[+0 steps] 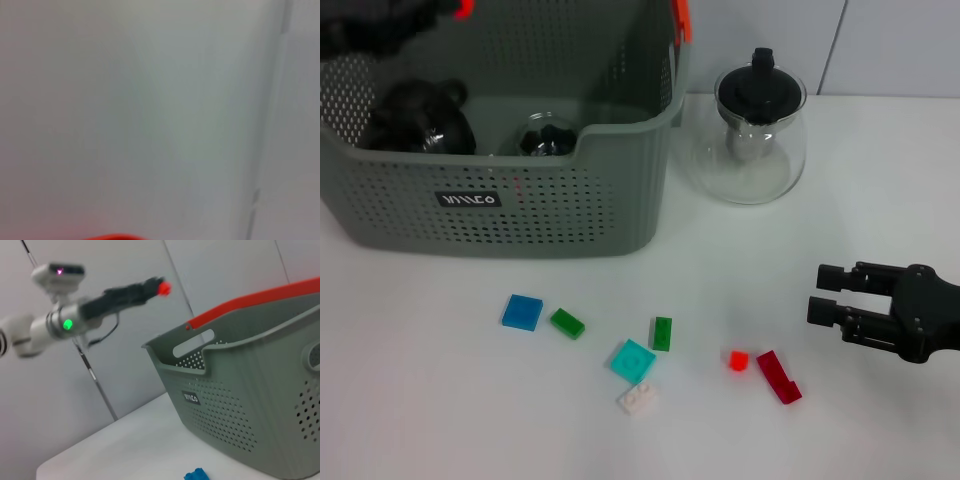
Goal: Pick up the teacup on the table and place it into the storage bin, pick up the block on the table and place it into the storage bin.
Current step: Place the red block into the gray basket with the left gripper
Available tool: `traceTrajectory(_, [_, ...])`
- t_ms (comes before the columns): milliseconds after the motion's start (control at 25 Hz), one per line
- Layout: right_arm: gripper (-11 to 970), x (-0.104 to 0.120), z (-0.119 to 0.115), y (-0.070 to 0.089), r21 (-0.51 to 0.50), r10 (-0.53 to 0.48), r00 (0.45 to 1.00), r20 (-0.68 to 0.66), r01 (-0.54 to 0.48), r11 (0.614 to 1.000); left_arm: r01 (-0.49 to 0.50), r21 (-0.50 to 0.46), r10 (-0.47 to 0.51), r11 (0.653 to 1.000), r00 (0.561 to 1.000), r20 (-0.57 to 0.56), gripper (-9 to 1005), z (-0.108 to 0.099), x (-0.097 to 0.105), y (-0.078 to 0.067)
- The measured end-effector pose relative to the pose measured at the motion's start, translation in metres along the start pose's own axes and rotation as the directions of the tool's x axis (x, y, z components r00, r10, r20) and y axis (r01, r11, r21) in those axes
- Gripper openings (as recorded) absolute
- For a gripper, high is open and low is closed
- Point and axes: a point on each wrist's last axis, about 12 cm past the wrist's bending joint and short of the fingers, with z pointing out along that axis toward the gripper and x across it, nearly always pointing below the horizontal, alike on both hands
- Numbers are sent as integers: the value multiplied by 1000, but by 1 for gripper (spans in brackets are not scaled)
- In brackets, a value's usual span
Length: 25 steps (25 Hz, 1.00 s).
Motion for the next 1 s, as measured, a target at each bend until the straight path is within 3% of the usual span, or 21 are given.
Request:
traceTrajectory(160, [584,-1,0,0,-1,-2,1000,0,2,1000,-30,-98,8,995,976,-216,194,37,-13,16])
traceTrajectory(320, [584,-1,0,-1,-1,-4,1000,-1,4,1000,-141,-184,43,973,891,-451,196,72,-2,19])
traceTrajectory(440, [584,-1,0,-1,-1,-5,1000,-1,5,1000,-200,-212,54,957,836,-546,198,91,9,15])
traceTrajectory(560, [584,-1,0,-1,-1,-5,1000,-1,5,1000,-210,-251,30,945,820,-572,200,99,12,12])
traceTrajectory(600, [584,-1,0,-1,-1,-5,1000,-1,5,1000,-198,-295,2,935,833,-553,201,103,11,11])
traceTrajectory(760, [584,-1,0,-1,-2,-5,1000,-1,5,1000,-112,-322,-39,940,902,-429,203,92,1,7])
traceTrajectory(840, [584,-1,0,-1,-2,-5,1000,0,5,1000,-24,-321,-83,947,945,-315,296,77,-4,7])
traceTrajectory(1000, [584,-1,0,0,-2,-4,1000,0,4,1000,139,-185,-140,973,990,4,465,32,-2,0])
